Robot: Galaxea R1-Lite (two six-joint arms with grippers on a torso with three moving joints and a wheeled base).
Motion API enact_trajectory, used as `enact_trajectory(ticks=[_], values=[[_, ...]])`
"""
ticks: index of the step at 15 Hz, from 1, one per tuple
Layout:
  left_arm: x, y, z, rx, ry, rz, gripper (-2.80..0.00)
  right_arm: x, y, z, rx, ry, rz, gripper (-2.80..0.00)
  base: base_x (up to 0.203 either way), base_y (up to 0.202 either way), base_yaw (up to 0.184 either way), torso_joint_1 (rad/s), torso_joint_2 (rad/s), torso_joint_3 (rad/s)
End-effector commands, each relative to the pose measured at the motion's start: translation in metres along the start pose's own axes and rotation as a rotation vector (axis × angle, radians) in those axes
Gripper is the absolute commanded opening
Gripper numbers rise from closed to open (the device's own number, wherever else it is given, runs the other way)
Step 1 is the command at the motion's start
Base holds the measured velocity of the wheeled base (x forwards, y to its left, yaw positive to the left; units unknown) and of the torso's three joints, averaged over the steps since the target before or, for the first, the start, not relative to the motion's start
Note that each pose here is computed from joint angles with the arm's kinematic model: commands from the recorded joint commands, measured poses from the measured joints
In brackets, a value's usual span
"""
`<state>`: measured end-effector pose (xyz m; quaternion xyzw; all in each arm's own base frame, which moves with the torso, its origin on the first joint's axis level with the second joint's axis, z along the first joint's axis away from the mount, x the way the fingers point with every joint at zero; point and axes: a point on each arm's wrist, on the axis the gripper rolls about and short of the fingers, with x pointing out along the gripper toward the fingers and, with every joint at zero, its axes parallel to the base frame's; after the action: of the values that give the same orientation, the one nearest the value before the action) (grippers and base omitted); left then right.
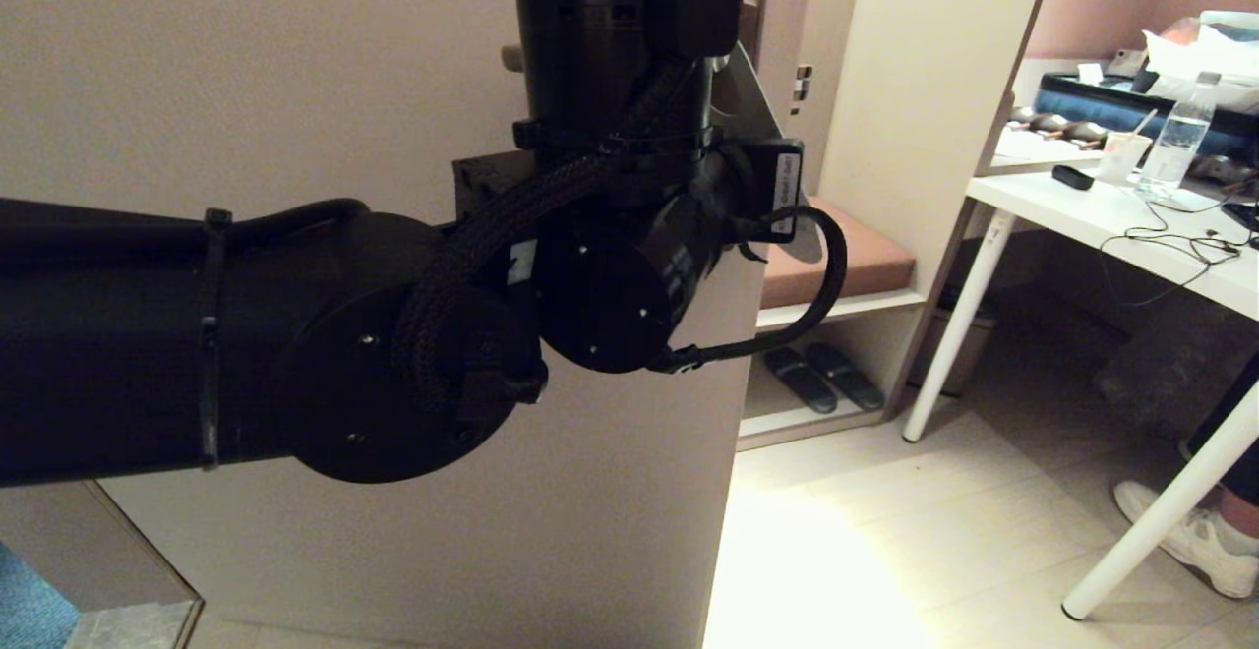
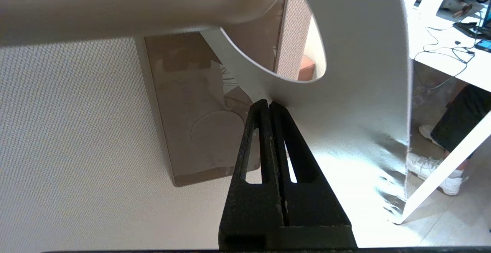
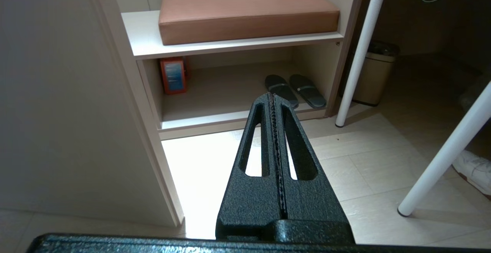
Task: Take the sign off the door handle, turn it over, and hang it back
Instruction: Hang the sign back with the other side facing out
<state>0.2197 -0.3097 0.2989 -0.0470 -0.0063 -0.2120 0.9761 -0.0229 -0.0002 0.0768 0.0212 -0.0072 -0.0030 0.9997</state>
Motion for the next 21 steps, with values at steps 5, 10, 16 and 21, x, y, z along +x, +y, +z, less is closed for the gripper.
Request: enact_trajectory(ticks=[5, 10, 16, 21], values=[[-0.0008, -0.0010, 0.0100, -0.002, -0.032, -0.001, -2.80, 0.0001, 0.0000, 0.0001, 0.001, 0.000, 0.000, -2.80, 0.000, 0.000, 0.000, 0.000, 0.00, 0.000], [-0.0032, -0.0033, 0.0106, -0.004, -0.032, -0.006, -2.80, 0.0001, 0.0000, 0.0001, 0.001, 0.001, 0.002, -2.80, 0.000, 0.000, 0.000, 0.000, 0.00, 0.000], [-0.0052, -0.0040, 0.0117, -0.005, -0.035, -0.005, -2.80, 0.0001, 0.0000, 0.0001, 0.001, 0.000, 0.001, -2.80, 0.000, 0.000, 0.000, 0.000, 0.00, 0.000], [-0.0065, -0.0007, 0.0056, 0.007, -0.015, 0.013, -2.80, 0.0001, 0.0000, 0.0001, 0.001, 0.000, 0.000, -2.80, 0.000, 0.000, 0.000, 0.000, 0.00, 0.000]])
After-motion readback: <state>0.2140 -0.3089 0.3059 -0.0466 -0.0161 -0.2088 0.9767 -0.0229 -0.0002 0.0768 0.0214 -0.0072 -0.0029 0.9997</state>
